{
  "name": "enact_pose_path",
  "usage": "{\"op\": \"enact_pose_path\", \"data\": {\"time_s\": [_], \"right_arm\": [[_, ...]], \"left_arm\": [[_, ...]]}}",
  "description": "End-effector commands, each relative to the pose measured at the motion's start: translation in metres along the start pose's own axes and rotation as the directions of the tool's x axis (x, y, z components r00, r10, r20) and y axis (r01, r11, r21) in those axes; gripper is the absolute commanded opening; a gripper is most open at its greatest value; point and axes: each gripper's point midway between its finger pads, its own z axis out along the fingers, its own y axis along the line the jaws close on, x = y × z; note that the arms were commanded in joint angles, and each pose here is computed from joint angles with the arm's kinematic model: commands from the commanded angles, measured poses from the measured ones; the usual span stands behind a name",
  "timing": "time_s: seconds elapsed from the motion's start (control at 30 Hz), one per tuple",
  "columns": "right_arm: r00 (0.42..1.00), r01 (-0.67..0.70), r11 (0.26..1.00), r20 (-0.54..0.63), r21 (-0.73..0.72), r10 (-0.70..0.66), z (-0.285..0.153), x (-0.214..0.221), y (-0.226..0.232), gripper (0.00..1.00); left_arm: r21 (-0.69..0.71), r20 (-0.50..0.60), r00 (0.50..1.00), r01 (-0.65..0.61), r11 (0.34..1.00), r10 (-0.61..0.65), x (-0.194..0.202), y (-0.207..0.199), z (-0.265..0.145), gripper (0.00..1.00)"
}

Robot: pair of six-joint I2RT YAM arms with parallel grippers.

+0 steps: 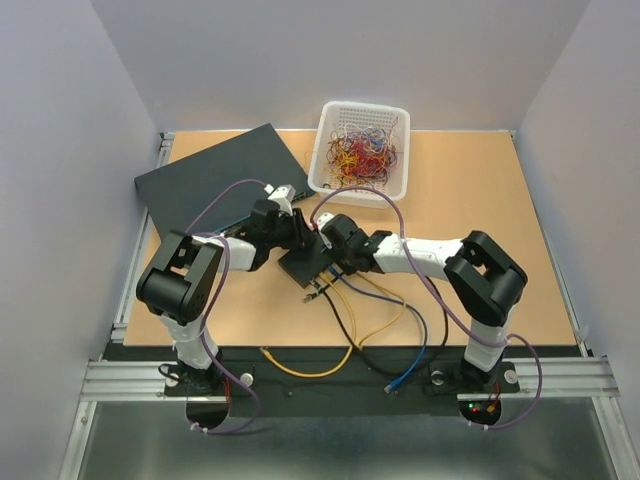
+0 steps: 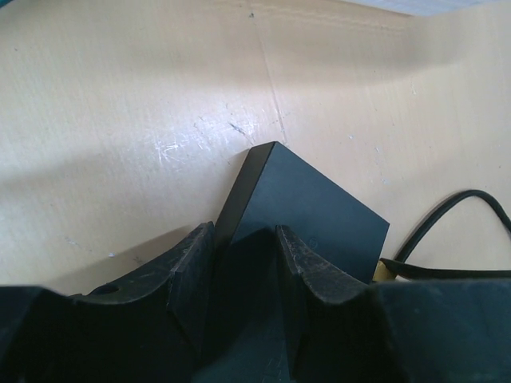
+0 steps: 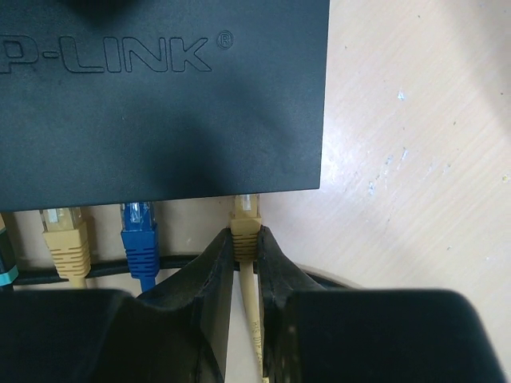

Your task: Insert the plug into the switch port

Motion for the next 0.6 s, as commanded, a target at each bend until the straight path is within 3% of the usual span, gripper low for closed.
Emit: {"op": "enact_pose_path", "data": {"time_s": [0.0,0.17,0.3,0.57], "right_arm": [[0.954,-0.022,1.000,0.300,0.016,0.016,-0.020,-0.081,-0.001,0.00],[0.875,0.017,1.000,0.484,-0.016,-0.007,-0.053,-0.128,0.000,0.00],[0.787,0.142,0.988,0.612,-0.069,-0.070,-0.078,-0.167,0.014,0.00],[0.771,0.161,0.984,0.632,-0.071,-0.081,-0.063,-0.184,0.020,0.00]], "left_arm": [[0.185,-0.106,0.993,-0.025,0.982,0.046,0.031,-0.054,-0.006,0.46],[0.223,-0.160,0.983,-0.055,0.973,0.092,0.056,-0.069,-0.010,0.46],[0.228,-0.207,0.968,-0.094,0.969,0.142,0.079,-0.077,-0.008,0.47],[0.251,-0.248,0.950,-0.125,0.960,0.189,0.100,-0.090,-0.010,0.47]]}}
